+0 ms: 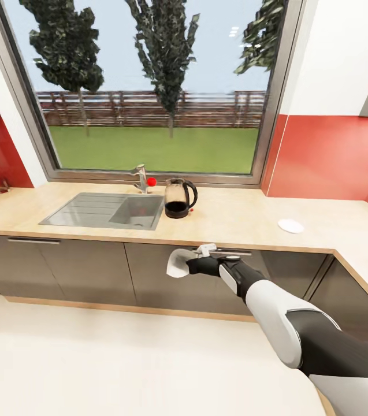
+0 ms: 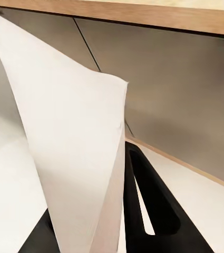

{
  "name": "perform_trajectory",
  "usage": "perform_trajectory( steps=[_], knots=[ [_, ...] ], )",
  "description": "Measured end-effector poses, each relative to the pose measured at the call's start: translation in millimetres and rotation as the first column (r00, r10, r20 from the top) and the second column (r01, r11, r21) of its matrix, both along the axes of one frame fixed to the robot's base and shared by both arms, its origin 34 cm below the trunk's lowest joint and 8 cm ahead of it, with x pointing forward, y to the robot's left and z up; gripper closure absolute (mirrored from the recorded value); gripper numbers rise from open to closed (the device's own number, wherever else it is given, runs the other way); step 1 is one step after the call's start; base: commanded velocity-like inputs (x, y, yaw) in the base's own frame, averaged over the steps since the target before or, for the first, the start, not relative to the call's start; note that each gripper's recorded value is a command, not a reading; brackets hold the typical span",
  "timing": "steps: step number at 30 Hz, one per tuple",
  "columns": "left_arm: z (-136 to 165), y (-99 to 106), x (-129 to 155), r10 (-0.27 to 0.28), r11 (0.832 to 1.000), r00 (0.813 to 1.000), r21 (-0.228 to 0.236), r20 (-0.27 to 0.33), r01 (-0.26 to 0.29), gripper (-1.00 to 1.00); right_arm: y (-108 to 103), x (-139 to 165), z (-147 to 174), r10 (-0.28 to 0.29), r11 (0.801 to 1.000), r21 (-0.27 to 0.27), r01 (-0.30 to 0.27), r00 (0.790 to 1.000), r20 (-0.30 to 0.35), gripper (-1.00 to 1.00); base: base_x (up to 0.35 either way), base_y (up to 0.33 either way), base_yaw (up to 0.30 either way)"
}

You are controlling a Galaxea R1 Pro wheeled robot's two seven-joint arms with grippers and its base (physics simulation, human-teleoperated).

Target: Set up a coffee station on the kitchen countertop: keep the coffee maker on the countertop, move the bottle of coffee from the kitchen shelf to the counter next to the coffee maker, place a paper coffee filter on top of the coffee maker, put the saucer next to the coffee maker with the coffee cup on the saucer, and place the electric kettle next to the coffee maker.

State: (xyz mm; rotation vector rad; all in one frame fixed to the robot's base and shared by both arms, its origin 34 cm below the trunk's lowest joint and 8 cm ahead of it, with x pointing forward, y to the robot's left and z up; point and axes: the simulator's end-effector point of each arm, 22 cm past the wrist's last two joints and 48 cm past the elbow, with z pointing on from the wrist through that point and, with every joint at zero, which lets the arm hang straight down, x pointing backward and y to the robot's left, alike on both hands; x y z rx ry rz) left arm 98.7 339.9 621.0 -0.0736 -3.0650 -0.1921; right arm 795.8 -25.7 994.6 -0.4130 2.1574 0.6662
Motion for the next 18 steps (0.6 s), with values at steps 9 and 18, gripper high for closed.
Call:
perform_trajectory(
  steps=[9, 18],
  knots=[
    [0.2, -0.1, -3.0, 0.130, 0.991, 0.991, 0.005, 0.010, -0.130, -1.00, 1.2, -0.2, 1.1, 0.004, 1.000, 0.005, -0.004, 1.000, 0.001, 1.00, 0.000, 0.000, 0.219],
    [0.0, -1.1, -0.8, 0.138, 0.990, 0.990, 0.003, 0.016, -0.138, -1.00, 2.2, -1.0, 1.5, 0.009, 1.000, 0.008, -0.009, 1.000, 0.000, 1.00, 0.009, 0.006, 0.278]
  ],
)
